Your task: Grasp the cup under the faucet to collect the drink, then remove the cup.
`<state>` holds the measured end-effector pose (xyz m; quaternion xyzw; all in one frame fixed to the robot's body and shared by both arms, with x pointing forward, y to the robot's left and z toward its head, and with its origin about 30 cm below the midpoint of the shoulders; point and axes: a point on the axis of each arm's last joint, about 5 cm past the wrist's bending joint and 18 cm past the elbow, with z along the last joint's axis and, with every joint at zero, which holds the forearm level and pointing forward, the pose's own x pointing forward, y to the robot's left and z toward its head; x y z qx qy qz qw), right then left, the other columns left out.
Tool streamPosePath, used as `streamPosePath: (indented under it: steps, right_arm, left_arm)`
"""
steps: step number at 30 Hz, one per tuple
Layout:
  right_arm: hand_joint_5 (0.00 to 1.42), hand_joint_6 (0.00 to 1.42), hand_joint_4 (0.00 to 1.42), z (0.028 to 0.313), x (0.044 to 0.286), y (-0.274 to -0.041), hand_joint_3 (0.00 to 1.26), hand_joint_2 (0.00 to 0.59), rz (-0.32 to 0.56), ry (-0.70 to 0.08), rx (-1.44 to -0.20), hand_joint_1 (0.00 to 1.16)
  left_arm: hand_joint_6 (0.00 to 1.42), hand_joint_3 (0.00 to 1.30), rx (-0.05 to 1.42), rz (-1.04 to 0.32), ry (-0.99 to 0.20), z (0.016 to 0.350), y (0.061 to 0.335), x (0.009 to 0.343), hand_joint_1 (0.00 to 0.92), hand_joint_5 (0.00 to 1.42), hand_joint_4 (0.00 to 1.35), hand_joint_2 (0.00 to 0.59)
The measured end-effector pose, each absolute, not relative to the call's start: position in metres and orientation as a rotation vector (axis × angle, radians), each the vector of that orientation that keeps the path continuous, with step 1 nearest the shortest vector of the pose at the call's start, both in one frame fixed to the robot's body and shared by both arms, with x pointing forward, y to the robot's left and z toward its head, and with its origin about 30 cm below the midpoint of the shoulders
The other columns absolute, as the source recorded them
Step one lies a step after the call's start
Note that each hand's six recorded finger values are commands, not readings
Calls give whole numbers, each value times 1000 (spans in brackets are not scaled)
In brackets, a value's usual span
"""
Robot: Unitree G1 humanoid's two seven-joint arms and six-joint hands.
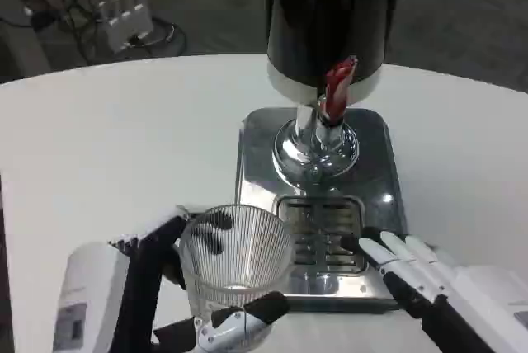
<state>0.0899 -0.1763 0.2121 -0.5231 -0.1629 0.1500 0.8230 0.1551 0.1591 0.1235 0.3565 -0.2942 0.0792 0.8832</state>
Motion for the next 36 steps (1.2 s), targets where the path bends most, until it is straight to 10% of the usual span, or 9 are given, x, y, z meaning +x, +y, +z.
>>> streamPosePath:
  steps: [26,36]
  right_arm:
    - [0,0,1,213,83,-175,82,411,300,-347,-1085,462]
    - [0,0,1,212,84,-174,82,411,289,-357,-1065,462]
  left_arm:
    - [907,870,753,181,-605,118,165,159,293,1022,998,179]
    - [869,853,846,175,-584,113,176,224,190,983,972,197]
